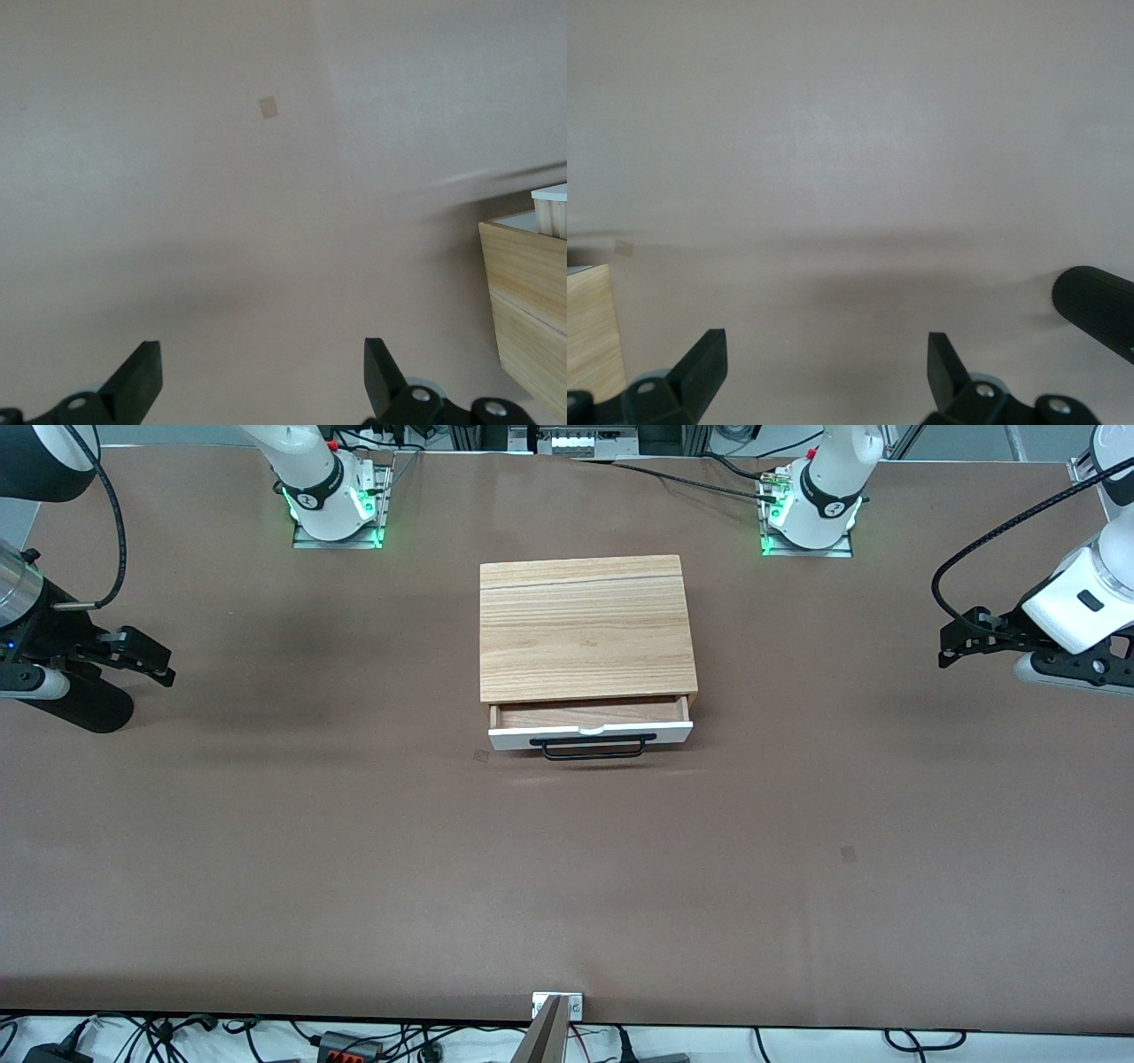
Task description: Pull top drawer with both arms simultaneously
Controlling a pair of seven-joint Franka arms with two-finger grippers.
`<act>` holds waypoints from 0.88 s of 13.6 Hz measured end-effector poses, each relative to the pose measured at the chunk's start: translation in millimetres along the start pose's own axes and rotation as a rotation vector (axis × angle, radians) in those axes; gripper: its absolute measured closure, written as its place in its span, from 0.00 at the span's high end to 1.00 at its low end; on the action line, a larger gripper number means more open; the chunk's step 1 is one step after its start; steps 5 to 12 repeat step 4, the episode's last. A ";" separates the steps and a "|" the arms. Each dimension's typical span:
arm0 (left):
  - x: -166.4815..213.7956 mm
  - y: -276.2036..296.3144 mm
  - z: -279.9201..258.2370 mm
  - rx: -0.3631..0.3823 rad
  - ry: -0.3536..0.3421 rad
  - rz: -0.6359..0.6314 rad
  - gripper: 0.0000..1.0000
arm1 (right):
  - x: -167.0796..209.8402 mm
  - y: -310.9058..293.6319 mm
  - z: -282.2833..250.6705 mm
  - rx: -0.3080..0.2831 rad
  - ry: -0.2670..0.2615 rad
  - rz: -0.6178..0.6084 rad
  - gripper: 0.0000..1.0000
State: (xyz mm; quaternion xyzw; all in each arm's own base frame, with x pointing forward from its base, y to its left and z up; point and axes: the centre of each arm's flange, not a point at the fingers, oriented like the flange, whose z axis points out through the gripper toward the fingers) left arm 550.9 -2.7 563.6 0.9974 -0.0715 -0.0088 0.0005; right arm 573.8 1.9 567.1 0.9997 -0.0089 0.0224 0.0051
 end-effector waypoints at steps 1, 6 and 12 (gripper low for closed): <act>0.0 0.1 0.0 0.000 0.000 0.000 1.00 | 0.0 -1.2 0.3 0.000 0.000 -0.003 1.00; 0.0 0.2 0.0 0.000 0.000 0.000 1.00 | 0.7 -2.3 1.0 0.000 0.004 -0.005 1.00; 0.0 0.2 0.0 0.000 0.000 0.000 1.00 | 0.7 -2.3 1.0 0.000 0.004 -0.005 1.00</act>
